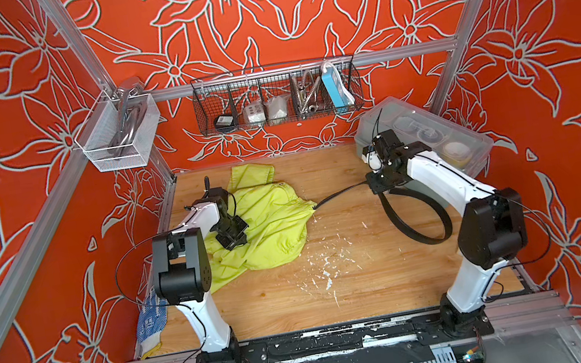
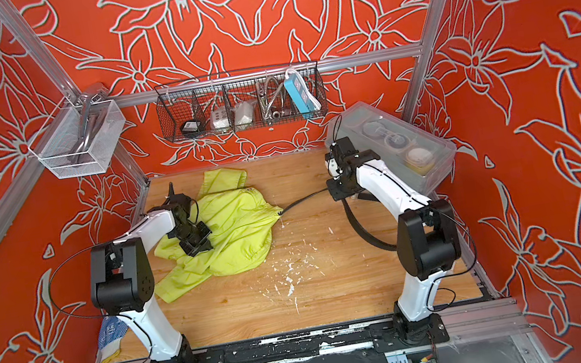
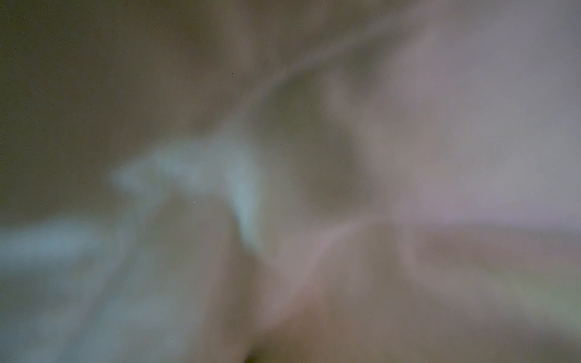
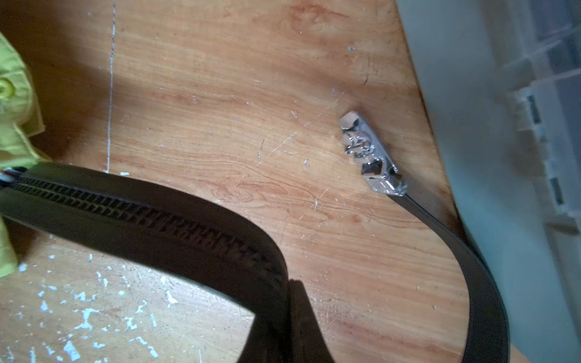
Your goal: Remove the belt from the trousers
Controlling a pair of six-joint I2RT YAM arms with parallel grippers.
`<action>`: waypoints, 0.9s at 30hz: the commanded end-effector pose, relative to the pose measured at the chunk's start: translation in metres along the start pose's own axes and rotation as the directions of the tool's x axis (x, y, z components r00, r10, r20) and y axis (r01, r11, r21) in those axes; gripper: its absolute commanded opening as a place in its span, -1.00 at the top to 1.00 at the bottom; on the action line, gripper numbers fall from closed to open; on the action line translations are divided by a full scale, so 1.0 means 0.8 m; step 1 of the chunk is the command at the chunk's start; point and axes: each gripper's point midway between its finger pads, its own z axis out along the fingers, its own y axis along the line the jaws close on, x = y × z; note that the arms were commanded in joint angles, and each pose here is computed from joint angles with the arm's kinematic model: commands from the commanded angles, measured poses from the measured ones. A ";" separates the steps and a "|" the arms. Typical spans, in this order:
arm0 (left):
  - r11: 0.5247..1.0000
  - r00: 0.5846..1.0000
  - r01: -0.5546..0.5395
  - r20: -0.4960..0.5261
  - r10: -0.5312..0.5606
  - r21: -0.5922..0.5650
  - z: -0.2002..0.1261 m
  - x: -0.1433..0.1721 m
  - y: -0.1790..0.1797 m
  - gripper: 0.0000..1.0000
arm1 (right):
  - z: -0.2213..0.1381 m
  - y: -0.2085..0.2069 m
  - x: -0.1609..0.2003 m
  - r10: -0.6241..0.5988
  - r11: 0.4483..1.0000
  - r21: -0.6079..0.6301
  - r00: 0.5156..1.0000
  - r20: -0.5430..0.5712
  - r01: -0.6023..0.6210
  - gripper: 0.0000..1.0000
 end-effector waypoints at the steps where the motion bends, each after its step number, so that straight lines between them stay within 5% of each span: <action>1: 0.989 0.999 0.040 0.019 -0.038 -0.141 0.017 -0.009 0.043 1.00 | -0.038 -0.070 0.003 0.168 0.975 0.137 0.984 0.063 -0.175 1.00; 13: 0.986 1.000 0.018 0.016 -0.016 -0.166 0.018 -0.013 0.034 1.00 | -0.052 -0.170 0.043 0.395 0.879 0.248 0.913 0.104 -0.408 1.00; 27: 0.985 1.000 0.008 0.010 -0.006 -0.174 0.020 -0.015 0.034 1.00 | -0.074 -0.204 0.051 0.417 0.847 0.305 0.900 0.125 -0.435 1.00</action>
